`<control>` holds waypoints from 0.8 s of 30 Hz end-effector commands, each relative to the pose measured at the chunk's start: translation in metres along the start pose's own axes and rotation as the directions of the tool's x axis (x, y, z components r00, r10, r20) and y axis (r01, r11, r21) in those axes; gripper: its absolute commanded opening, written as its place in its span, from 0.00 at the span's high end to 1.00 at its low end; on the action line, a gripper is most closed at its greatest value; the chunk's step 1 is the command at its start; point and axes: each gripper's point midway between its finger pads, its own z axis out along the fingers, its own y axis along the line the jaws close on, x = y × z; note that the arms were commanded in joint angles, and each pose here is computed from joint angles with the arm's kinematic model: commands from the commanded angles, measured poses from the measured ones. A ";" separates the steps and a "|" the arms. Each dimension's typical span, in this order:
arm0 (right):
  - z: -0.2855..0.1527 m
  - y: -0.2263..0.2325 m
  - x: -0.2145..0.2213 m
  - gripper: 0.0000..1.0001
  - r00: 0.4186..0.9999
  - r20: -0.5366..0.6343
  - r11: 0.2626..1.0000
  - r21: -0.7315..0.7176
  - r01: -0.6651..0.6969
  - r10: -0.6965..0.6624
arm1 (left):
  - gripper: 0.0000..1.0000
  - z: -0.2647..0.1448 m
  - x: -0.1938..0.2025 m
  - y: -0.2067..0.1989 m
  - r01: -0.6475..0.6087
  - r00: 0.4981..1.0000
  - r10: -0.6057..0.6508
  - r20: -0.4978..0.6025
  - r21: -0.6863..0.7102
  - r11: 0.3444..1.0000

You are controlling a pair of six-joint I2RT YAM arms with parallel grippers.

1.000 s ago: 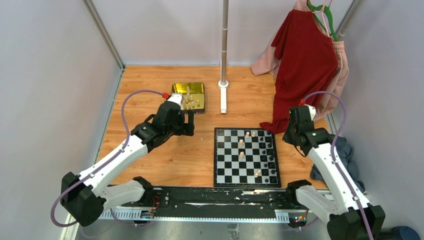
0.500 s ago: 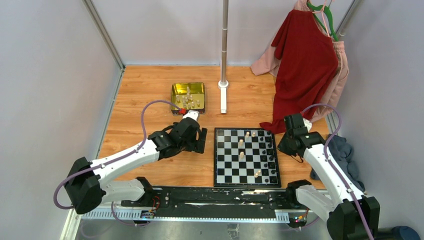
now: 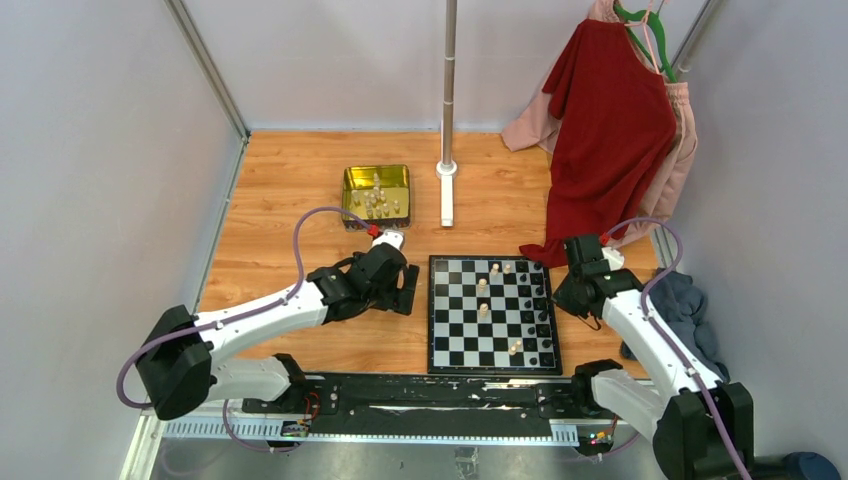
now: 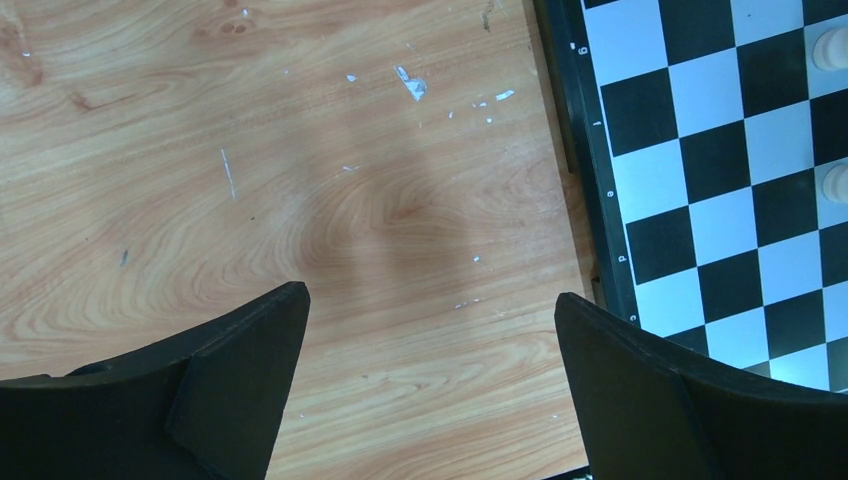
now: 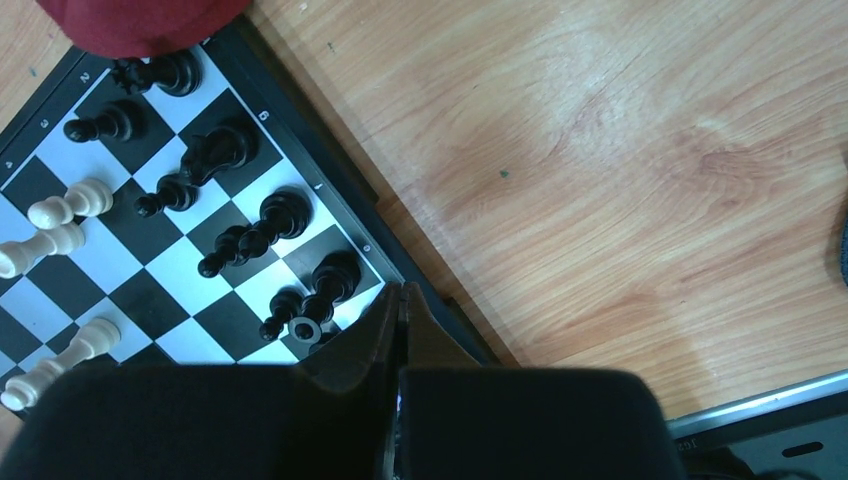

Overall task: Set up the chess pieces on the board
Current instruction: Move the chessboard to the center of the board.

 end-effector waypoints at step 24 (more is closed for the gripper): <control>0.037 -0.014 0.015 1.00 0.986 0.019 0.982 0.087 -0.169 0.168 | 0.00 0.021 0.029 -0.015 -0.108 0.987 0.114 -0.109 0.055 0.993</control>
